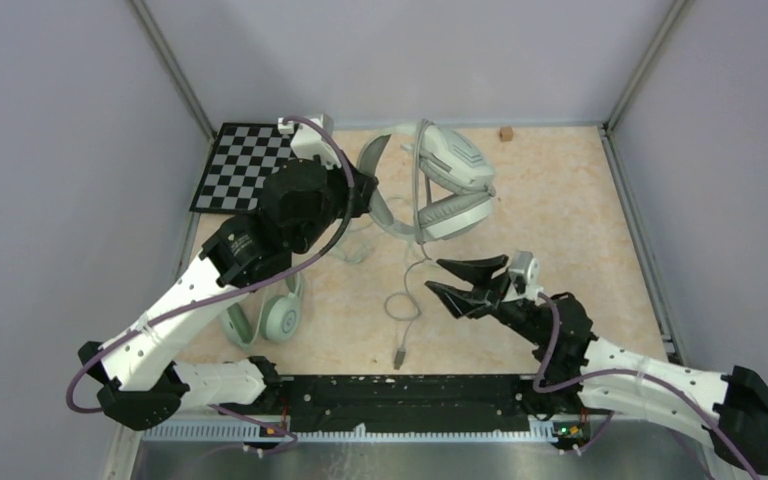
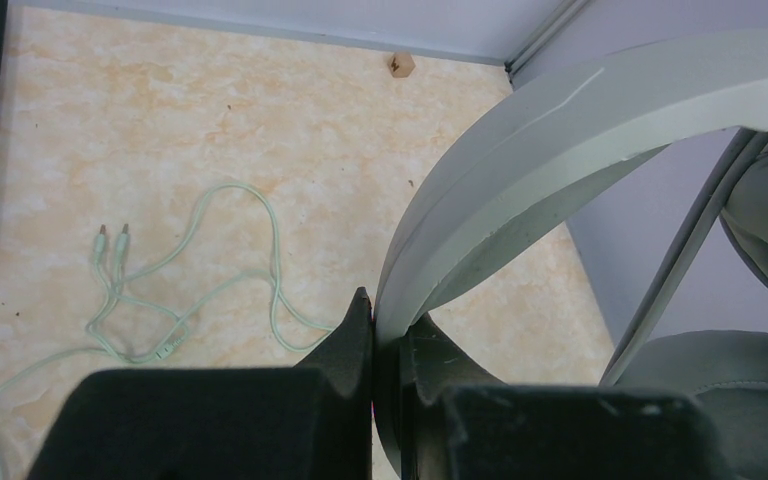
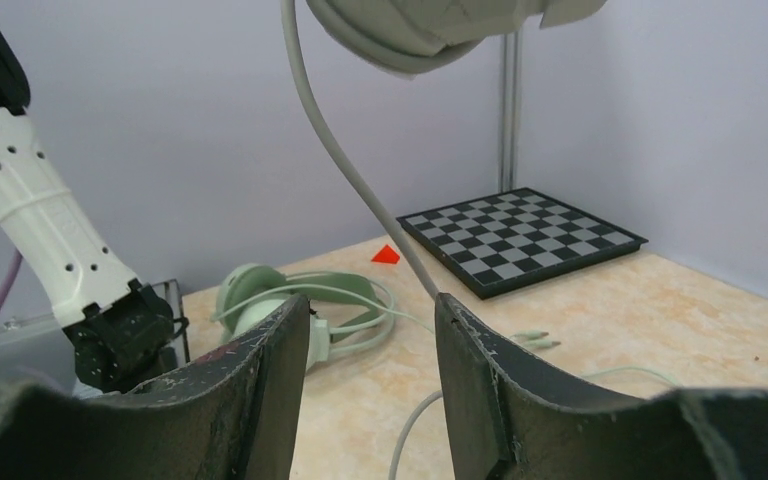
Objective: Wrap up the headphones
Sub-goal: Wrap the headphones cable around the headphones.
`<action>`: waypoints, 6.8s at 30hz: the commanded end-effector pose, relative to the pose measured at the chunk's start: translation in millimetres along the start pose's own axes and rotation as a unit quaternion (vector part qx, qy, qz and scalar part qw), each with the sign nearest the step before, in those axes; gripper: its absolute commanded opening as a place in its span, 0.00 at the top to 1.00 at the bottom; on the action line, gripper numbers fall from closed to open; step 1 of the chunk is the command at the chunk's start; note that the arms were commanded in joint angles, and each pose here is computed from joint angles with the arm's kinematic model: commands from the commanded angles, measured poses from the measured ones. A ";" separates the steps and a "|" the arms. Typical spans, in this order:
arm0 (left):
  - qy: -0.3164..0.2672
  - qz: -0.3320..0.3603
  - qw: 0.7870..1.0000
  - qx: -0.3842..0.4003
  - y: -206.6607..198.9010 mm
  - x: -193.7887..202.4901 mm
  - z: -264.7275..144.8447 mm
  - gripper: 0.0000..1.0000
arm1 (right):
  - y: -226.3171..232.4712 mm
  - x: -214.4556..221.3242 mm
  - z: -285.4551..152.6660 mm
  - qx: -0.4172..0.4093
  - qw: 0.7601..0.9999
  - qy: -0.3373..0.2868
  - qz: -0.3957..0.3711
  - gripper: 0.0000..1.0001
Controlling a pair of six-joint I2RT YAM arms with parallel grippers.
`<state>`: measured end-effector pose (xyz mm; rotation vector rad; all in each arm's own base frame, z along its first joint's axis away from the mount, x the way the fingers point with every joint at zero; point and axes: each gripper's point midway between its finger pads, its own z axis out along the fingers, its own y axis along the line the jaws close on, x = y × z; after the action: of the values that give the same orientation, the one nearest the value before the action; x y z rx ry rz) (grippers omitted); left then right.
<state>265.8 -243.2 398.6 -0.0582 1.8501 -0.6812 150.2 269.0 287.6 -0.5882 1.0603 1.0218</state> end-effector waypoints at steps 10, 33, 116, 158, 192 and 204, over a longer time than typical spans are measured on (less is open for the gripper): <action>-0.059 -0.065 0.994 0.072 -34.4 -40.9 -12.8 1.00 | -3.6 -4.8 16.5 0.005 0.999 0.005 -0.036 0.46; 0.154 -0.001 0.944 0.293 -89.3 15.6 -53.2 1.00 | -94.2 12.9 25.3 0.125 0.990 -0.052 -0.044 0.90; 0.118 0.671 0.732 0.014 97.9 77.8 20.5 1.00 | -23.1 -34.2 0.9 0.041 0.963 0.215 0.157 0.96; -0.019 0.262 0.947 -0.185 69.0 14.3 36.9 1.00 | 1.6 -3.2 37.9 -0.046 0.963 0.167 0.208 0.89; -0.101 0.091 0.988 -0.071 15.0 -31.1 16.0 1.00 | 0.3 14.2 38.8 0.018 0.982 0.167 0.089 0.76; -0.118 0.060 0.989 -0.062 7.3 -43.9 11.9 1.00 | 4.9 28.5 40.1 0.004 0.984 0.169 0.066 0.76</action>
<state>298.2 -225.1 354.0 0.0852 1.8401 -0.2148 166.4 309.3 273.8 -0.6932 1.4765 1.0609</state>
